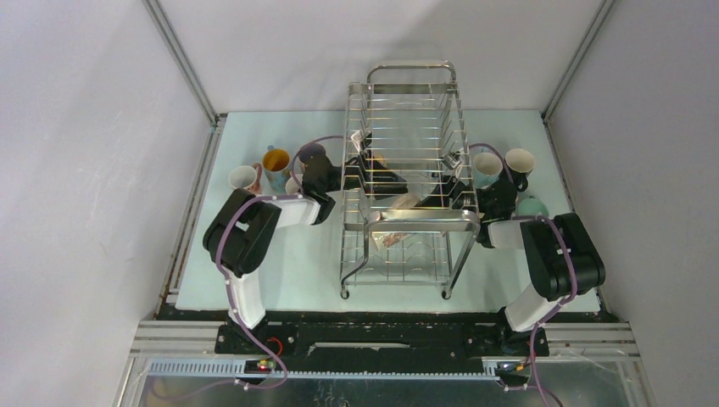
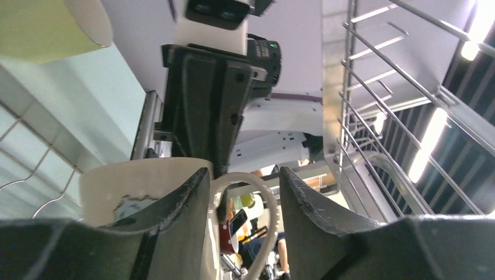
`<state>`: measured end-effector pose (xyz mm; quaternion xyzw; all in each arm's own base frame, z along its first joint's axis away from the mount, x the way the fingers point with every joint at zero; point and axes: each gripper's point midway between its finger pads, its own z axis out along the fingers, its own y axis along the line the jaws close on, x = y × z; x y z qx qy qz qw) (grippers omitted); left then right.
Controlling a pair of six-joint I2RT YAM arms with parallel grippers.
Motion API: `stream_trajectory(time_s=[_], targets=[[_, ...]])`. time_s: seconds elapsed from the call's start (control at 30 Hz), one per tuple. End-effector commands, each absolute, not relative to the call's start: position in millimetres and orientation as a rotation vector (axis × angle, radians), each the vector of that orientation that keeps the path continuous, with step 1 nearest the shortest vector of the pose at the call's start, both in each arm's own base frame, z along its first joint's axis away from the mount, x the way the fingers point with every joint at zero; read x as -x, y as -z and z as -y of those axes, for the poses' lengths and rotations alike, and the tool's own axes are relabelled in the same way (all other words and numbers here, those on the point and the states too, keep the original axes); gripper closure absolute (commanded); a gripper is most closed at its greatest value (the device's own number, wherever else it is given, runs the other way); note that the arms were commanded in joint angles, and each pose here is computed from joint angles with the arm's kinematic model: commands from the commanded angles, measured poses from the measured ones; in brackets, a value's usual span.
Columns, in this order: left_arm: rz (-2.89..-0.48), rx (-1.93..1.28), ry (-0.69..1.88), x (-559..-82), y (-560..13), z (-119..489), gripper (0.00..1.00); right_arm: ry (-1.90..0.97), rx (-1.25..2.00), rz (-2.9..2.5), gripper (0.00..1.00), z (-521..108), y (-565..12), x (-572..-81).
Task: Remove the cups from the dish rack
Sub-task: Unload the cup from the dish rack.
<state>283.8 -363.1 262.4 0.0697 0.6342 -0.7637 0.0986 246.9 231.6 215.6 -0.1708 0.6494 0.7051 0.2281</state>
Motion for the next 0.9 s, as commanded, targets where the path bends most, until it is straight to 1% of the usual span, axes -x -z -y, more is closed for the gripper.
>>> stream_trajectory(time_s=[0.0,0.23,0.57,0.87], targets=[[-1.901,-0.138,2.145,-297,-253,358,0.49,-1.904,0.479,-1.665,1.0,-235,-247,-260],[-1.928,-0.076,2.091,-305,-245,348,0.48,-1.91,0.423,-1.672,1.0,-232,-246,-267],[-1.956,-0.002,2.006,-311,-246,337,0.41,-1.92,0.314,-1.68,1.0,-228,-251,-277],[-1.989,0.118,1.919,-318,-239,322,0.38,-1.87,0.236,-1.725,1.0,-226,-255,-283]])
